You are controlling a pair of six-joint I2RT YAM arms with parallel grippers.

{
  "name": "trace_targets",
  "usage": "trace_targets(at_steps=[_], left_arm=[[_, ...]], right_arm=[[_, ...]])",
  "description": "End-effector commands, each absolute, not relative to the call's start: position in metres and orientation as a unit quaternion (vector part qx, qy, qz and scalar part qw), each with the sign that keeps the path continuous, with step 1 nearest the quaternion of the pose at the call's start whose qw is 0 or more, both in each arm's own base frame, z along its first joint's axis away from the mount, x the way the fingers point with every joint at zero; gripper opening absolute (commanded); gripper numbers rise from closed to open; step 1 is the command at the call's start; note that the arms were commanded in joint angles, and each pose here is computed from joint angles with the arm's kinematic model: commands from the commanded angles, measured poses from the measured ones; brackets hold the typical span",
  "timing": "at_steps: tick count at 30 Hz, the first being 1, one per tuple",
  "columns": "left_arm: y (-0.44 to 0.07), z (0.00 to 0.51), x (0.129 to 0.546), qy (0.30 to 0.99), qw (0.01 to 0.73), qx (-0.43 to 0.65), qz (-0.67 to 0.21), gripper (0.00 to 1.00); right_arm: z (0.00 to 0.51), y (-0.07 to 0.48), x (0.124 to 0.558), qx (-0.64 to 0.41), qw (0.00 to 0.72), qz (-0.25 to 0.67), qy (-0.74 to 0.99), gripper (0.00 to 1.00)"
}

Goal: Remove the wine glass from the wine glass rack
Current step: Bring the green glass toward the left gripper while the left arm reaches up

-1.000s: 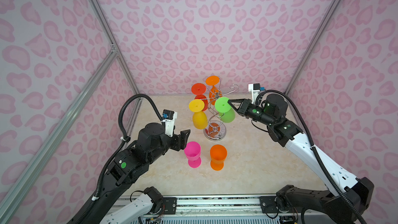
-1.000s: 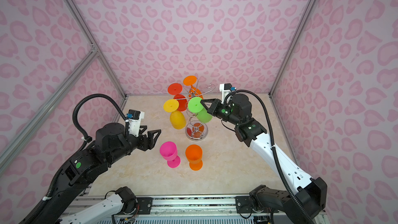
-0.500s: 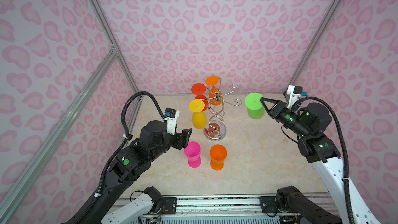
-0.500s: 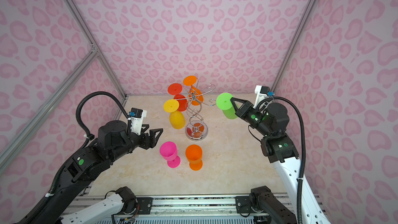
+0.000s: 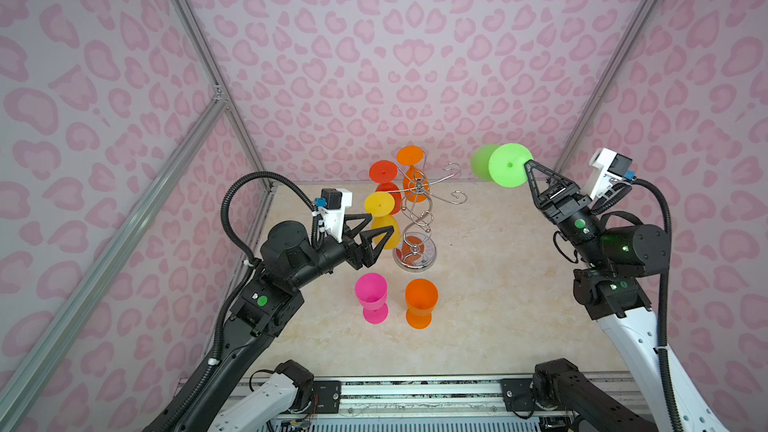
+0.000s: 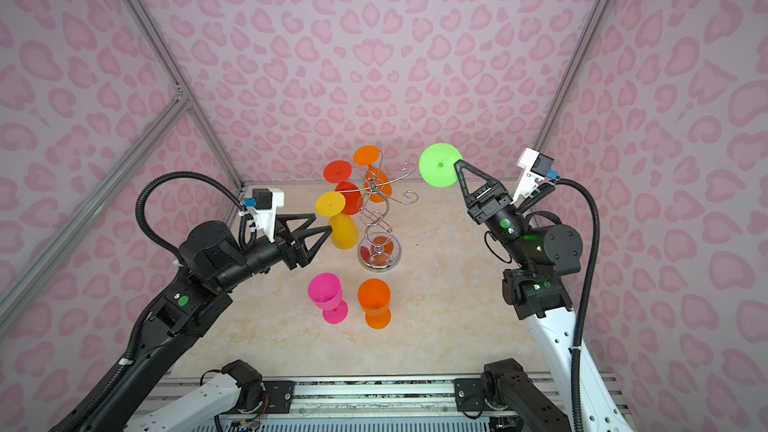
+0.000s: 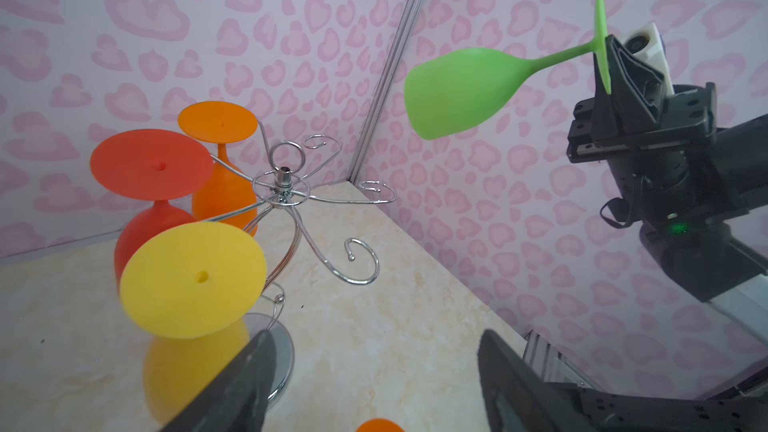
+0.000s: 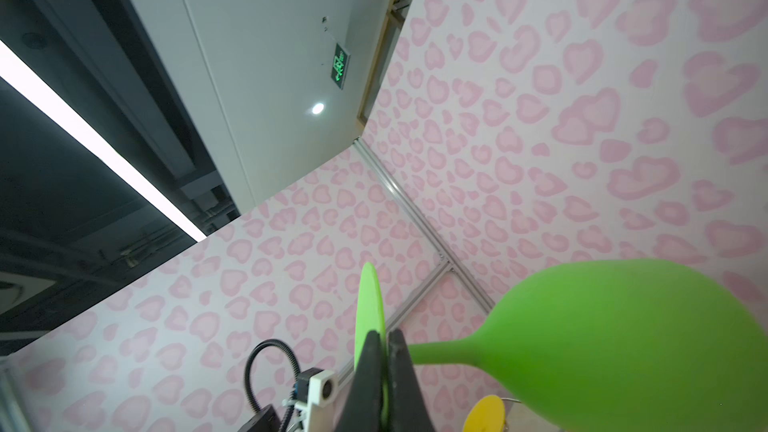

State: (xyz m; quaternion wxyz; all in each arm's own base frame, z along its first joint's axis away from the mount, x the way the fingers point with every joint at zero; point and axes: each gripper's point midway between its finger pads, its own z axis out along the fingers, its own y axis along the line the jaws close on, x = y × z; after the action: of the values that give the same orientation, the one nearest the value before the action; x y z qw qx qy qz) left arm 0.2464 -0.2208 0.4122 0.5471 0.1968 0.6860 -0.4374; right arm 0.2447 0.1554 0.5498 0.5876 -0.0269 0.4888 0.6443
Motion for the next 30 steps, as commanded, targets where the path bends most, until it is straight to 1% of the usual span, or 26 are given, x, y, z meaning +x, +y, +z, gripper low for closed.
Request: trace_targets(at_steps=[1,4,7,15,19,23,30], left_arm=[[-0.239,0.467,0.225,0.582,0.559,0.259,-0.531,0.78],[-0.247,0.480,0.229,0.557,0.556,0.275,-0.553,0.79],[-0.249,0.489,0.236,0.539,0.556,0.280,-0.567,0.78],[-0.246,0.489,0.247,0.502,0.554,0.284,-0.600,0.78],[-0.247,0.481,0.259,0.508,0.551,0.275,-0.602,0.78],[-0.246,0.473,0.263,0.516,0.544,0.278,-0.600,0.78],[-0.239,0.461,0.249,0.528,0.544,0.297,-0.580,0.78]], right_arm=[[0.584,0.181,0.201,-0.123,0.582,0.694,0.406,0.00],[0.579,0.218,0.195,-0.165,0.542,0.716,0.406,0.00],[0.574,0.241,0.192,-0.187,0.509,0.740,0.398,0.00],[0.560,0.255,0.205,-0.174,0.454,0.786,0.382,0.00],[0.559,0.256,0.206,-0.170,0.429,0.810,0.362,0.00],[0.557,0.257,0.205,-0.174,0.426,0.811,0.362,0.00],[0.552,0.261,0.208,-0.179,0.447,0.782,0.396,0.00]])
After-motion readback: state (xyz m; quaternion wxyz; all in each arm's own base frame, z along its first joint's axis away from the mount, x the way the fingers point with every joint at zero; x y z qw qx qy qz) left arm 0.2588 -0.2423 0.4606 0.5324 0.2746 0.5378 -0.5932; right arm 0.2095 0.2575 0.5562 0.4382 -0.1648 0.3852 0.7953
